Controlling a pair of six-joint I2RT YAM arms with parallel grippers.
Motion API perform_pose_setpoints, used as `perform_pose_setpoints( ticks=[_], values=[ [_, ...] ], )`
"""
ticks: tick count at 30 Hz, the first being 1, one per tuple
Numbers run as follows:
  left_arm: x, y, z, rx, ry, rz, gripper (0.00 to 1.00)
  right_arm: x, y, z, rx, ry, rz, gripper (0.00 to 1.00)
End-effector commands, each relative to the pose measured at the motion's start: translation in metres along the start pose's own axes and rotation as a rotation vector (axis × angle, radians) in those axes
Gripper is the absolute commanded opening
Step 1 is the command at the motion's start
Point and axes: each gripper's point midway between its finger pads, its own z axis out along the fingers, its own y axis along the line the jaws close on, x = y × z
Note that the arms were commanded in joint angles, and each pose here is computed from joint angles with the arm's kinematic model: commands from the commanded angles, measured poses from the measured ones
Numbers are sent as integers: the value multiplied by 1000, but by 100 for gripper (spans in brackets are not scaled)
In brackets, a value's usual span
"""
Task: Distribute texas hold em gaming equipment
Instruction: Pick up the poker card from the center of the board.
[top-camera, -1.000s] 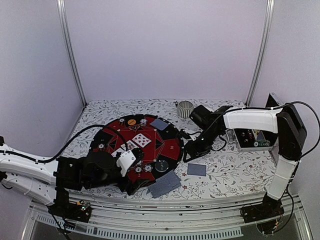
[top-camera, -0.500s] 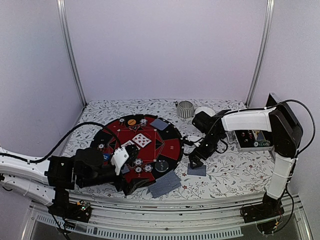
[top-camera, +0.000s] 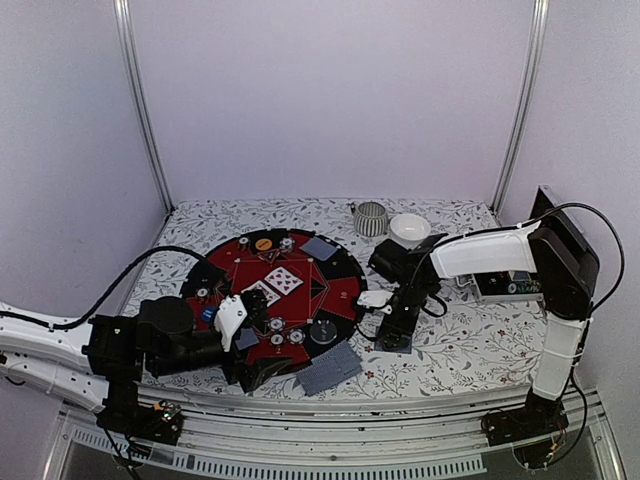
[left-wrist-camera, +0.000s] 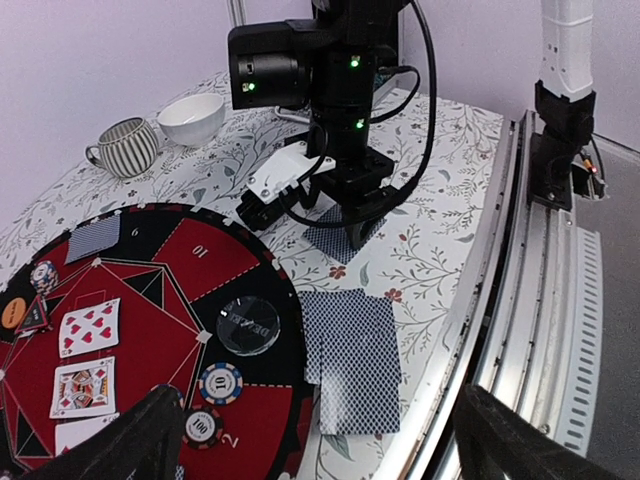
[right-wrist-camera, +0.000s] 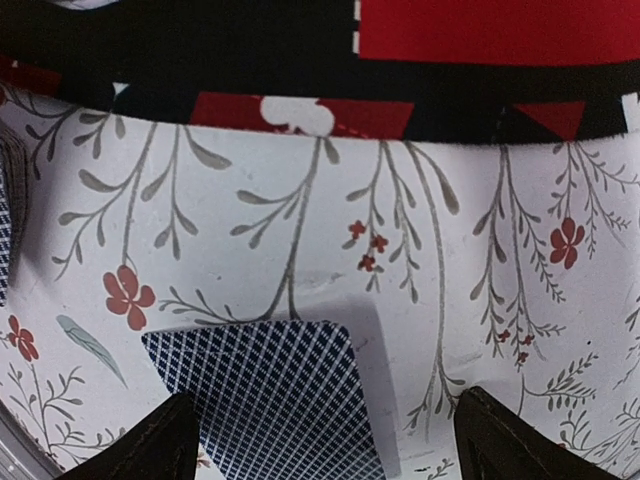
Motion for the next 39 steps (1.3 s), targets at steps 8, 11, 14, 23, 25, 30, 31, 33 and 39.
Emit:
perform_pose_setpoints(
  ticks=[8,11,14,23,25,30,31,33,39],
  values=[
    [-10,0,-11,4,-53,8,97,43,58,26,-139,164,-65,91],
    [-9,1,-12,2,-49,9,97,42,58,26,-137,166,-61,90],
    [-8,2,-12,-4,-45,8,97,49,56,35,-126,197,-41,82],
    [-9,4,-12,-14,-44,22,97,54,51,43,-92,229,23,14],
    [-10,4,-12,-15,-45,24,98,51,50,40,-90,218,27,9],
    [-9,3,-11,-14,-42,22,98,41,43,28,-57,190,44,3],
    [-10,3,-11,-15,-43,22,98,39,40,23,-45,180,52,2],
    [-9,3,-11,-15,-41,23,98,34,31,13,-4,158,69,2],
    [-14,6,-14,-28,-59,22,98,15,2,-35,83,-3,154,2]
  ],
)
